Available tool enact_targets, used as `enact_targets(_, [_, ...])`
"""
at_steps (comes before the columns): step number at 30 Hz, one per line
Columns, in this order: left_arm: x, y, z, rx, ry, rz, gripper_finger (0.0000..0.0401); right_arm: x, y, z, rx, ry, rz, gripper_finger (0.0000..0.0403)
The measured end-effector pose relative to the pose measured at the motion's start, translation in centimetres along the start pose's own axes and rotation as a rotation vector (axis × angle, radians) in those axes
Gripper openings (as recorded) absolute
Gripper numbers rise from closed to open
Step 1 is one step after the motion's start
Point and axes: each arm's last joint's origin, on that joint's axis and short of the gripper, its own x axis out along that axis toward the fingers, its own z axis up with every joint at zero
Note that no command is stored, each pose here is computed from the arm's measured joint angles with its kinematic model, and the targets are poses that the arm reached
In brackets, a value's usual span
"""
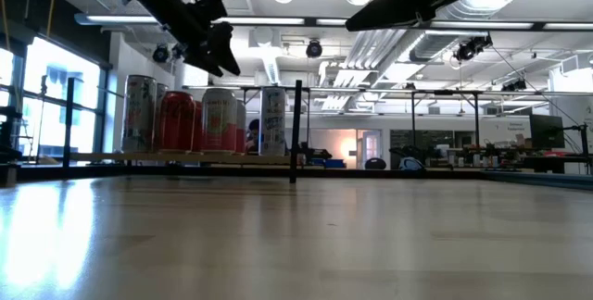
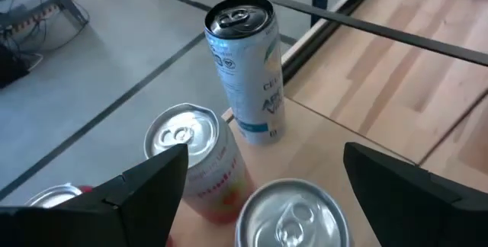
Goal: Place canned beverage on shelf
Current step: Put the pink-white soda can on the shelf aligned with the other pink-white soda can
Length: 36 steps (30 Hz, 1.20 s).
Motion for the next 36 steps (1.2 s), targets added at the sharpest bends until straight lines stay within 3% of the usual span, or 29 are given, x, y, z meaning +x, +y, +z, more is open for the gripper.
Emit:
enact_targets(4, [-1.3,-1.0,0.2,0.042,0.027,0.009,0.0337,0.0,0.0,-0.1,-0.003,0.005,0.001,0.0000])
enact_targets(8, [-3.1,-3.5,-0.1,0.120,0.027,-0.027,0.0310,0.0,0.0,-0.1,-0.003,0.005,0.001,0.0000])
enact_targets(11, [-4.2,-5.6,-0.5,0.142,0.021,-0.022,0.0277,0.0,0.0,-0.1,-0.007,0.006,0.001,0.0000])
enact_targets(17, [-4.6,-7.8,-1.5,0.069,0.062,-0.030,0.0183,0.0,0.0,-0.1,-0.004,0.006,0.001,0.0000])
enact_targets(26, [-2.0,-7.2,-5.2,0.080,0.152,0.044,0.0015,0.0,0.0,-0.1,-0.004,0.007,0.001,0.0000])
enact_targets(36, [0.1,-5.0,-6.6,-0.010,0.114,0.096,0.0006,0.0,0.0,-0.1,-0.004,0.009,0.000,0.0000])
